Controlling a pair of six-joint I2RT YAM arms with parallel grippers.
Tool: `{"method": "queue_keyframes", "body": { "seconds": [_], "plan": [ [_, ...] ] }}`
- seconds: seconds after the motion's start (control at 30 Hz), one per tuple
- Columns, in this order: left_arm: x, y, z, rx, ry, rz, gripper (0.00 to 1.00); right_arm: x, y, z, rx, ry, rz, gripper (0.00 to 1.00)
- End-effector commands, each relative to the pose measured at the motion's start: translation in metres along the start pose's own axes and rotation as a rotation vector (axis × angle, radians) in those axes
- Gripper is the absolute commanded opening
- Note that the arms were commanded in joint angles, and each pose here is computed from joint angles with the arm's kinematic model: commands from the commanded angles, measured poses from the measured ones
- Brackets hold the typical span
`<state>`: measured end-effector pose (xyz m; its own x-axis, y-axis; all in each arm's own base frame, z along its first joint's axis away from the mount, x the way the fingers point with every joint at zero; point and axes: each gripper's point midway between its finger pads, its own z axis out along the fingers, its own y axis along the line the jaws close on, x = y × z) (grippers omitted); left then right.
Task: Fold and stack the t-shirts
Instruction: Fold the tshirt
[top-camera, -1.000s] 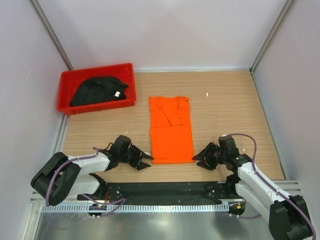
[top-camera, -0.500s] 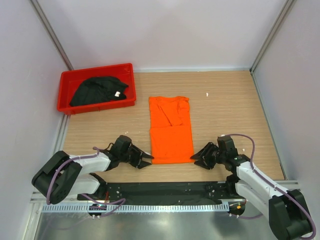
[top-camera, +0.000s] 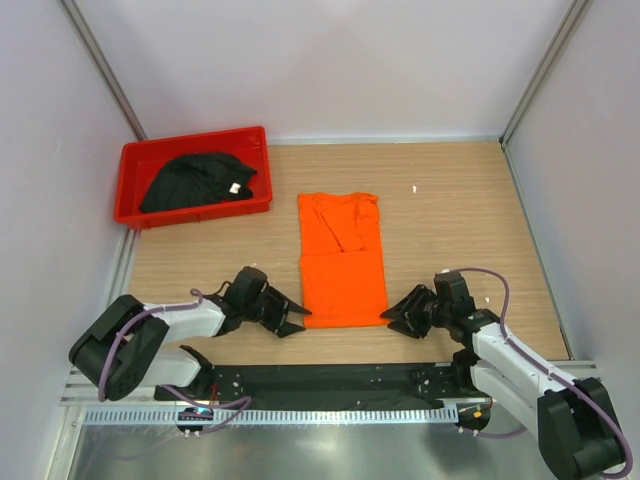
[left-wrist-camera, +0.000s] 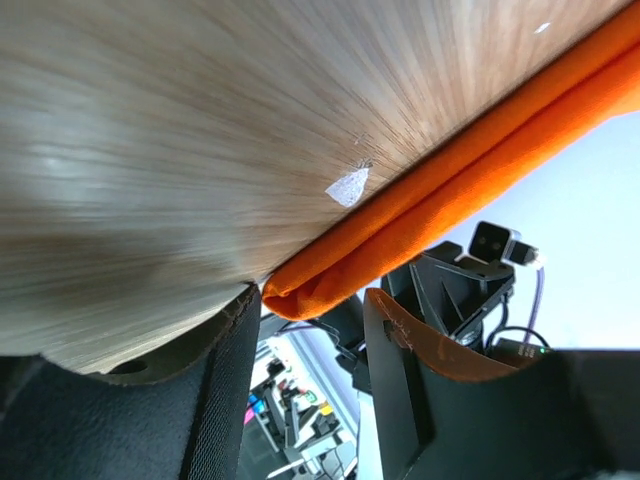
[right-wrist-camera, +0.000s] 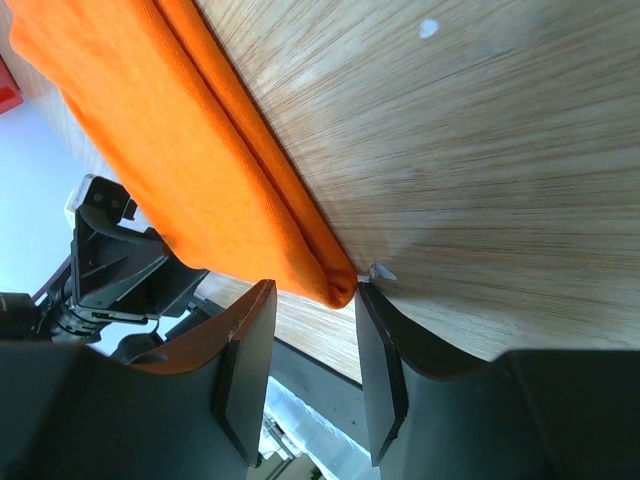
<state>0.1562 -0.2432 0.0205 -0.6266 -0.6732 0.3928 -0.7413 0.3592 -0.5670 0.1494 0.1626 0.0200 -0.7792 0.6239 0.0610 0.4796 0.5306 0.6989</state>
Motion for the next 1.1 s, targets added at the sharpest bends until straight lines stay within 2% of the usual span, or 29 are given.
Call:
{"method": "queue_keyframes", "body": {
  "seconds": [0.0,0.2,0.63,0.9,1.0,1.07],
  "plan": [
    [-0.016,0.060,0.005,-0.234,-0.071,-0.020,0.48,-0.004,-0.033,0.005,0.118,-0.042,0.024,0.44],
    [-0.015,0.070,0.007,-0.298,-0.067,-0.029,0.45,-0.004,-0.034,0.006,0.123,-0.043,0.027,0.43],
    [-0.023,0.079,0.001,-0.311,-0.130,-0.067,0.44,-0.004,-0.035,0.008,0.136,-0.038,0.027,0.41],
    [-0.025,0.080,0.005,-0.317,-0.130,-0.069,0.43,-0.004,-0.037,0.009,0.141,-0.034,0.031,0.39],
    [-0.027,0.083,0.005,-0.323,-0.138,-0.074,0.40,-0.004,-0.036,0.009,0.139,-0.037,0.031,0.39],
    [-0.028,0.084,0.004,-0.319,-0.147,-0.074,0.35,-0.004,-0.038,0.009,0.142,-0.040,0.031,0.39]
  ]
}}
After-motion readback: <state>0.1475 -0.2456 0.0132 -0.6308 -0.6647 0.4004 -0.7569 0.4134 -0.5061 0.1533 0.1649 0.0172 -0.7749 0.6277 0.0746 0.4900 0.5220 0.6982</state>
